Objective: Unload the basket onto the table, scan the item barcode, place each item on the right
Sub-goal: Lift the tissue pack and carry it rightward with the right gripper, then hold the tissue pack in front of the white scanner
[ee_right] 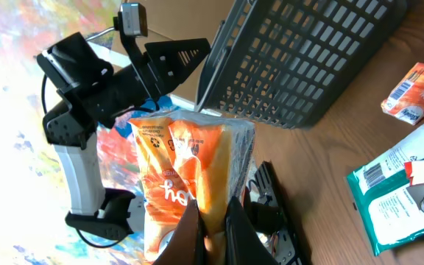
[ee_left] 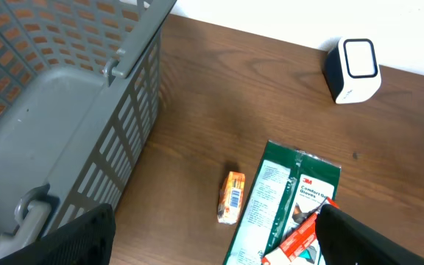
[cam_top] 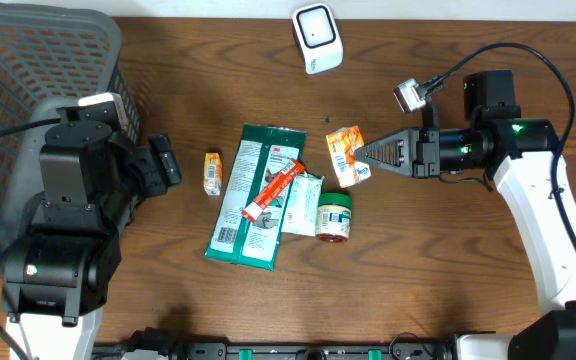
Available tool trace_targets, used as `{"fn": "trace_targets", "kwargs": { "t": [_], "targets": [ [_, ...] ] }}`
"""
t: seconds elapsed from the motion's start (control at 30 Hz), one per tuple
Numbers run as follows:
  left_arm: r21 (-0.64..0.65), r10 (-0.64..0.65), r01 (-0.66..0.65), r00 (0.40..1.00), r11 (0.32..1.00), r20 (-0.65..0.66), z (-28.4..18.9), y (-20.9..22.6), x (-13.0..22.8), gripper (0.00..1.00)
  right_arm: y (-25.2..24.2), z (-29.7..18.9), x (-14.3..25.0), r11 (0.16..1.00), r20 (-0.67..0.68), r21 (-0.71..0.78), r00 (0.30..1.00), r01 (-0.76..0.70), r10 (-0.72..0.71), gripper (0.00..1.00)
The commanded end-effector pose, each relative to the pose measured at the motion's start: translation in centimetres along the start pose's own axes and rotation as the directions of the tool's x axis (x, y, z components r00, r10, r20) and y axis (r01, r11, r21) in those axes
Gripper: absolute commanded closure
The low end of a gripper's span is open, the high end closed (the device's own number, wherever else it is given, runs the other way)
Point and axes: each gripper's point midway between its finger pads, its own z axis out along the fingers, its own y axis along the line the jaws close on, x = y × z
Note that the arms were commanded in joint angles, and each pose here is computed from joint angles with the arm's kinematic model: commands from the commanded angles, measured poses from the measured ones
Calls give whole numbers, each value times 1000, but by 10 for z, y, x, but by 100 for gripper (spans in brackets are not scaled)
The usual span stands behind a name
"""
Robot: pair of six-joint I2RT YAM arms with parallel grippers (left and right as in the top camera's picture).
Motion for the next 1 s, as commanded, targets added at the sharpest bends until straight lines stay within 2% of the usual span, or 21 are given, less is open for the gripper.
{"fn": "trace_targets", "kwargs": {
  "t": [0.0, 0.1, 0.17, 0.27, 0.33, 0.37, 0.4, 0.43, 0.5, 0.57, 0.73, 0.97],
  "targets": [
    [-8, -11, 11, 1000, 1000, 12, -2, 2, -4, 13, 1, -1, 1, 998, 0, 18, 999, 53, -53, 99],
    [-8, -11, 11, 1000, 1000, 12, -2, 2, -4, 13, -16, -2, 2, 992, -11, 117, 999, 53, -52, 99],
    [-8, -11, 11, 1000, 1000, 12, -2, 2, -4, 13, -37, -6, 3, 969, -25, 241, 998, 54, -50, 99],
    [-8, -10, 11, 1000, 1000, 11, -2, 2, -4, 13, -87, -27, 8, 845, -55, 533, 998, 43, -17, 99],
    [-8, -10, 10, 1000, 1000, 11, -1, 2, -4, 13, -116, -51, 15, 711, -56, 703, 998, 14, 36, 99],
    [-8, -10, 10, 1000, 1000, 10, -1, 2, -4, 13, -134, -71, 19, 591, -27, 806, 996, -28, 85, 99],
    [-9, -10, 10, 1000, 1000, 10, -1, 2, -4, 13, -141, -82, 22, 521, -3, 852, 994, -56, 111, 99],
    [-9, -10, 10, 1000, 1000, 8, -1, 2, -4, 13, -151, -101, 26, 408, 43, 908, 988, -100, 145, 99],
    [-10, -10, 10, 1000, 1000, 6, 0, 2, -3, 13, -160, -130, 34, 222, 124, 961, 975, -165, 186, 99],
    [-9, -10, 10, 1000, 1000, 5, 0, 2, -3, 13, -162, -148, 43, 101, 183, 973, 960, -207, 211, 99],
    [-10, -10, 10, 1000, 1000, 3, 1, 2, -3, 13, -147, -148, 38, 89, 177, 977, 967, -196, 182, 99],
    [-11, -9, 9, 1000, 1000, 1, 2, 2, -3, 13, -76, -138, -2, 88, 169, 980, 982, -176, 82, 99]
  ]
}}
